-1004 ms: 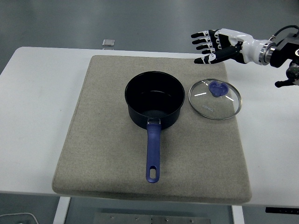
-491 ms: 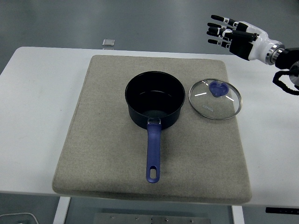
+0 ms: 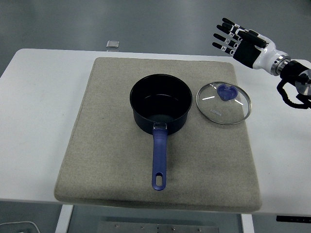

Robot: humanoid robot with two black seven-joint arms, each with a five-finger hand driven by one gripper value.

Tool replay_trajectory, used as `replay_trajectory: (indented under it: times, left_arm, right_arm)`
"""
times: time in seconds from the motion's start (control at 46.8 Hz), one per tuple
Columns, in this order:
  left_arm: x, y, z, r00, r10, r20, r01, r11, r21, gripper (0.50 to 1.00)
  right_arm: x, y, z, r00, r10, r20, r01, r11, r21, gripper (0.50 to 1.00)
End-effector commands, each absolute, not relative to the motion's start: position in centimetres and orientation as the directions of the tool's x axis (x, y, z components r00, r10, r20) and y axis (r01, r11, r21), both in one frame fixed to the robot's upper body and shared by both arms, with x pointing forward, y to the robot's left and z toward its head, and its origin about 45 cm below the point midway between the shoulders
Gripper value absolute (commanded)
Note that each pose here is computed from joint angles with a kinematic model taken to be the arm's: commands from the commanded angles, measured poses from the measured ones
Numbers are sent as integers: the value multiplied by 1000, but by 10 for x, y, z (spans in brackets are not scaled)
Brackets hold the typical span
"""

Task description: Lift the pot lid and place it to the right of the pot.

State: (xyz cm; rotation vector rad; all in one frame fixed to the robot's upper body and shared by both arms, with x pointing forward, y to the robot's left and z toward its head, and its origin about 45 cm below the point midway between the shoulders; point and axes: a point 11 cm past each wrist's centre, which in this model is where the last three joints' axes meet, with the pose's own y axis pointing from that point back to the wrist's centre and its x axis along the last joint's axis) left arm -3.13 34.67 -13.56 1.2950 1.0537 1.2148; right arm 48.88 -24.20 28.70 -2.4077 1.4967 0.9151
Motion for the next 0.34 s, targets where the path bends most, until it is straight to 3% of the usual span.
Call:
replay_trajectory:
  times: [0.0,0.321]
  left_arm:
    - [-31,347,-136,106,990,95,-46,-90,995,1000]
    - [-31,347,-136,106,990,95,-46,-90,995,1000]
  right_arm:
    - [488,-244,284,310,-761,-569,-857,-484,180,897]
    - [487,-243,282,308,-761,-571,-855,-484,184,897]
